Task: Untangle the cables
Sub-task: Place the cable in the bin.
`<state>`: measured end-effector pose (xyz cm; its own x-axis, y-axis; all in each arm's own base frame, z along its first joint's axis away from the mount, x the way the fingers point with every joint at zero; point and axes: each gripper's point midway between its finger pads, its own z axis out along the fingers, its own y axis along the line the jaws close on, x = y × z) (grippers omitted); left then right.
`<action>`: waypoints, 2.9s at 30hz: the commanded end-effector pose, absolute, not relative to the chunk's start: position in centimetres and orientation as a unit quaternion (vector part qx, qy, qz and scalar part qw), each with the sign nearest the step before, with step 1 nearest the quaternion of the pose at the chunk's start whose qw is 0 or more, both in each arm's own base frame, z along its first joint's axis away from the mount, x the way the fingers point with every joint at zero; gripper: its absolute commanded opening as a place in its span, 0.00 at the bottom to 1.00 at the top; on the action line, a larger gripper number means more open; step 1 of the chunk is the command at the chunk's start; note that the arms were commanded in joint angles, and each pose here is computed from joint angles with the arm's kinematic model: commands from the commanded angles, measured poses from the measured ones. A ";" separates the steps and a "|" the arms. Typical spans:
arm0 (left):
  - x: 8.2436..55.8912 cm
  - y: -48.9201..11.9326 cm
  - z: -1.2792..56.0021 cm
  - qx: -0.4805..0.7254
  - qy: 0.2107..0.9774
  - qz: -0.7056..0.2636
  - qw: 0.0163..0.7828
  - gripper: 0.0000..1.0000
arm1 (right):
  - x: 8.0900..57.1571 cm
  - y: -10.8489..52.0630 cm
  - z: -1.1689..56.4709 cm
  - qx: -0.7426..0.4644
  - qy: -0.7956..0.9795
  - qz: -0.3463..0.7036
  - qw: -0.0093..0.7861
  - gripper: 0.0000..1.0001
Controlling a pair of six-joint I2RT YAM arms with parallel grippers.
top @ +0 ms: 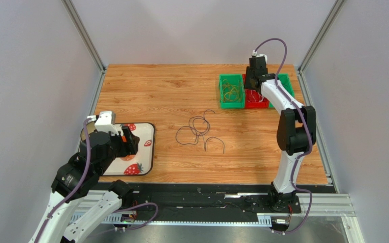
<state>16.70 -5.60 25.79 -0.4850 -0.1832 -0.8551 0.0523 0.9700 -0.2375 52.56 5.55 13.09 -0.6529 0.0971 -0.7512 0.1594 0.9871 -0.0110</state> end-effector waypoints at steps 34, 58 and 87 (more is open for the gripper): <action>17.1 -5.8 26.0 -0.039 0.850 -0.121 0.512 0.76 | 51.6 -3.6 14.4 0.090 0.914 -0.135 0.372 0.40; 17.1 -5.7 26.0 -0.039 0.849 -0.122 0.513 0.76 | 52.8 1.0 16.8 0.027 0.908 -0.118 0.401 0.00; 17.1 -5.7 26.0 -0.039 0.848 -0.122 0.514 0.76 | 53.6 3.3 10.8 0.078 0.925 0.039 0.370 0.00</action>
<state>16.74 -5.55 25.47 -0.4921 -0.1898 -0.8496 0.0461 0.9689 -0.2431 52.34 5.32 10.76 -0.7467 0.0624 -0.6622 0.0539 0.9980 0.0332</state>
